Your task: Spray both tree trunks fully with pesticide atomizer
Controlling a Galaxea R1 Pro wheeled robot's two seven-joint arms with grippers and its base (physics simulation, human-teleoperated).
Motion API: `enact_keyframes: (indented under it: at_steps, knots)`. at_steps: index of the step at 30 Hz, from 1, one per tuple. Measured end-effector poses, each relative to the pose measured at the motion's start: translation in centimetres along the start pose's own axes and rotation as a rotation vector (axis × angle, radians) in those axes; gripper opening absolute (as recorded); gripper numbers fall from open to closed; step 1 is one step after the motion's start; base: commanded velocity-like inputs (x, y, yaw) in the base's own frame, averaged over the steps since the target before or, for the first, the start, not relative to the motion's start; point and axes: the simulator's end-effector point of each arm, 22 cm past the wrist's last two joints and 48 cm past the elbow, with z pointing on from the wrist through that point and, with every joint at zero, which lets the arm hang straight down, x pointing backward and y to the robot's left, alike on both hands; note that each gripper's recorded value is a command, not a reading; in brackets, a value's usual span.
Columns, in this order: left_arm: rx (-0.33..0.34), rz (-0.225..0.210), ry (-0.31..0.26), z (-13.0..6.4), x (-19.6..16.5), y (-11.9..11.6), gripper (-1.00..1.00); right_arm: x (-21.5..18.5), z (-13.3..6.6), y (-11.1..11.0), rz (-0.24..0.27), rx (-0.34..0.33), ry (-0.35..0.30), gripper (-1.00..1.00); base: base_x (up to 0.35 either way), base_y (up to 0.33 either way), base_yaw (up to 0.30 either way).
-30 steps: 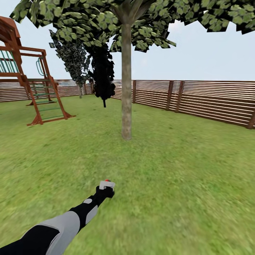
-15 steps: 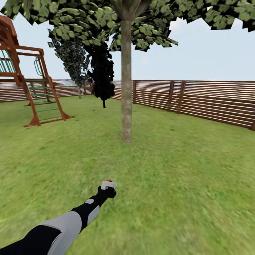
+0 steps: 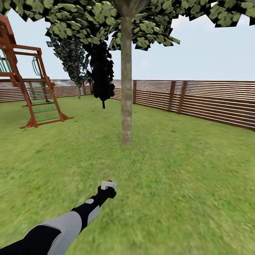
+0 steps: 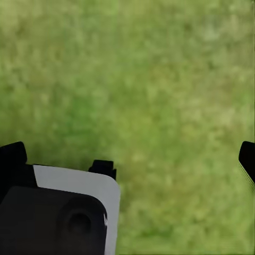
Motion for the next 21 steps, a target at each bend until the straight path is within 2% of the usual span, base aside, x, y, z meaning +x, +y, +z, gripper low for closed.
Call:
enact_keyframes:
  at_steps: [11, 21]
  knots:
    - [-0.002, -0.002, 0.001, -0.01, 0.04, 0.04, -1.0, 0.0, 0.01, 0.06, 0.0, -0.001, 0.0, 1.0, 0.343, 0.0, 0.0]
    - [-0.005, -0.002, 0.007, -0.12, 0.36, 0.33, -1.0, -0.06, -0.01, -0.17, 0.002, 0.006, -0.003, 1.0, 0.033, 0.0, 0.0]
